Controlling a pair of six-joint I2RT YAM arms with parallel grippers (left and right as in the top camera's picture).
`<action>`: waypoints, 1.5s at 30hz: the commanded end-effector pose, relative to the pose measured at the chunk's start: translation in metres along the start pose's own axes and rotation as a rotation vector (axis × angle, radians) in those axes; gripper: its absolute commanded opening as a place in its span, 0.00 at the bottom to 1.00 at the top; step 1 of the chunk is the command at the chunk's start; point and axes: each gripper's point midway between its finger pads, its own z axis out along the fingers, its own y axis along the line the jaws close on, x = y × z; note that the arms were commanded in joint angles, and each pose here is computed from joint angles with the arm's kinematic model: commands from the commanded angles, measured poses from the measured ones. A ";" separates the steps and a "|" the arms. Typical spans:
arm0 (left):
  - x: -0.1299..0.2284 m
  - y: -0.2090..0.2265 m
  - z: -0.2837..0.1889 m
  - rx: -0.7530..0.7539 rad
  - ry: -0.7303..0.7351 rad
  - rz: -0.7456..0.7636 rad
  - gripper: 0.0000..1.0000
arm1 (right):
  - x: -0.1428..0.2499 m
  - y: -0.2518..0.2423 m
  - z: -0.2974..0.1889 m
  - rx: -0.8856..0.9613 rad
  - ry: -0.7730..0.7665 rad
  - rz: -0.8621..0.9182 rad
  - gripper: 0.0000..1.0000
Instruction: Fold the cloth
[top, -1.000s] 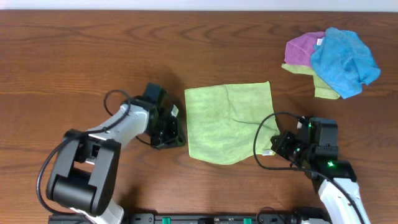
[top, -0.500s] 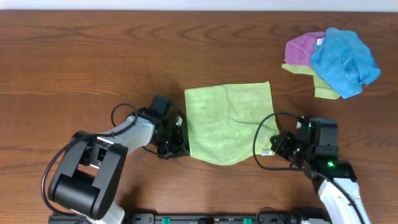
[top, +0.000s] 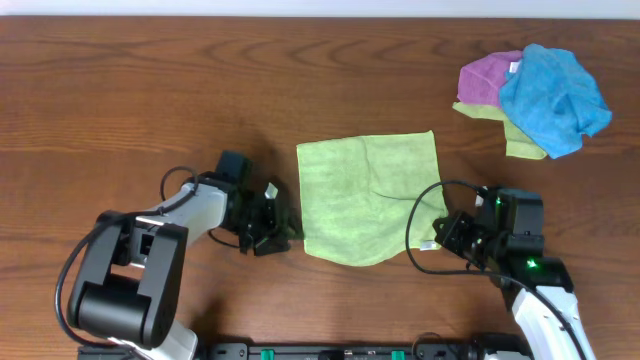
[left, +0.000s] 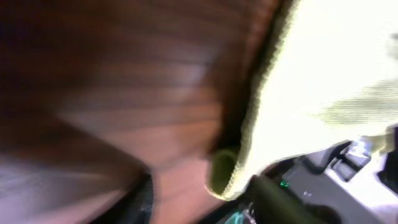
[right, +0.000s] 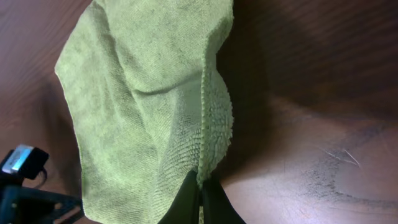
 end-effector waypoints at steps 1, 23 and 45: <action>0.003 -0.003 -0.001 0.022 0.006 0.042 0.70 | -0.005 0.006 -0.002 -0.018 -0.011 -0.027 0.01; 0.002 -0.029 0.032 -0.018 -0.036 0.228 0.84 | -0.006 0.012 -0.002 -0.049 -0.009 -0.026 0.01; 0.010 -0.039 0.037 0.004 -0.016 0.263 0.06 | -0.003 0.010 -0.002 -0.040 -0.003 -0.075 0.01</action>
